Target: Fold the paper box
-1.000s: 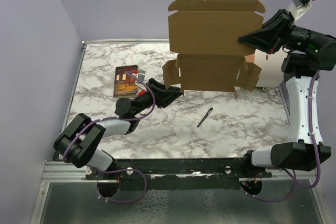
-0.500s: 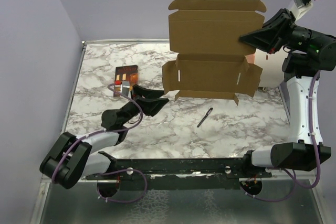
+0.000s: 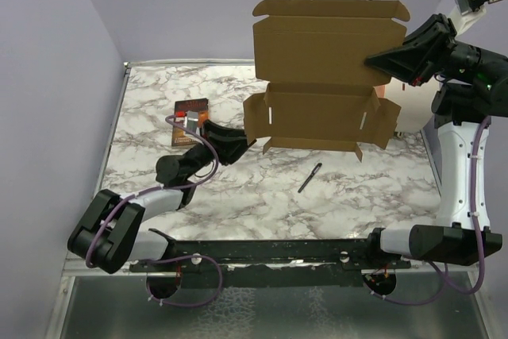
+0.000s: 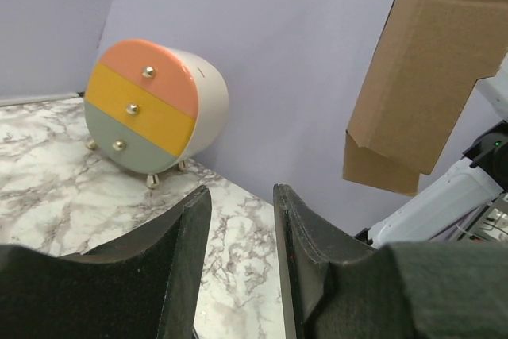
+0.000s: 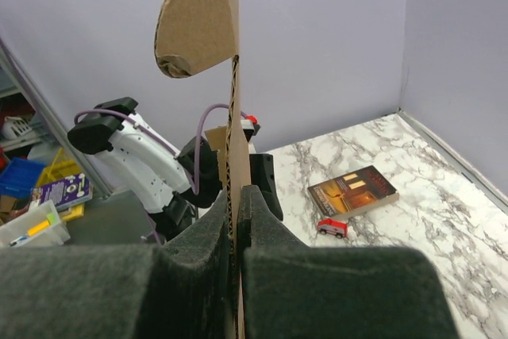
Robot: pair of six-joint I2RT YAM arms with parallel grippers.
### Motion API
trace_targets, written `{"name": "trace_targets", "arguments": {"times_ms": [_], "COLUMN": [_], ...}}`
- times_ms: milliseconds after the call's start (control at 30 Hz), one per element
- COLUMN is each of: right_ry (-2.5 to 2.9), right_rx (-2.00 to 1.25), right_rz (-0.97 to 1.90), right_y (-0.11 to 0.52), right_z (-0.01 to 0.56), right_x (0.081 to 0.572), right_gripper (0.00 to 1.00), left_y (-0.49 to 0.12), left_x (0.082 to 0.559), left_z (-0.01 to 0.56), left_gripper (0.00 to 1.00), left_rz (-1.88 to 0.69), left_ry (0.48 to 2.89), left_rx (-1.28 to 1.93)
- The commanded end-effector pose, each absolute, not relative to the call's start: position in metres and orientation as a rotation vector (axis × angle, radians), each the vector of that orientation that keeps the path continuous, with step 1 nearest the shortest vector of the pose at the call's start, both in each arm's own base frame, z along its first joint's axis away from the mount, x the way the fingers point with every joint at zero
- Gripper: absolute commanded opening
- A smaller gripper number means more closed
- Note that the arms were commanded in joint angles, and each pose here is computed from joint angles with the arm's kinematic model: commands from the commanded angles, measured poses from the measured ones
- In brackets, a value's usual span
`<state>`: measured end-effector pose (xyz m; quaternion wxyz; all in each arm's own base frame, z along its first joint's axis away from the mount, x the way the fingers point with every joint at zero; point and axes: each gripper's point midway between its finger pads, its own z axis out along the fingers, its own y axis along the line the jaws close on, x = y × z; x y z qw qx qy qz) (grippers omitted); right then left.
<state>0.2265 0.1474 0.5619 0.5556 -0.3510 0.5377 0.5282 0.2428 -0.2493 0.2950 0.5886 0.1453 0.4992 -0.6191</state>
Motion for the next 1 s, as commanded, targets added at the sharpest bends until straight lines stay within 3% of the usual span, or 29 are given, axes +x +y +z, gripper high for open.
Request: {"name": "trace_targets", "arguments": {"times_ms": [0, 633, 967], "right_ry": [1.223, 1.233, 1.234], "right_rx": [-0.811, -0.803, -0.798], "right_rz": [1.233, 1.241, 1.246], "right_y": [0.148, 0.147, 0.147], "right_z": [0.576, 0.572, 0.572], "right_x": [0.219, 0.223, 0.222], "right_gripper": [0.01, 0.01, 0.01], "left_y": [-0.253, -0.281, -0.286], "left_x": [0.211, 0.178, 0.184], "left_z": [0.347, 0.36, 0.36], "left_gripper": [0.4, 0.49, 0.49], "left_rz": [-1.465, -1.544, -1.567], "left_ry": [0.875, 0.796, 0.812], "left_rx": [0.474, 0.645, 0.613]}}
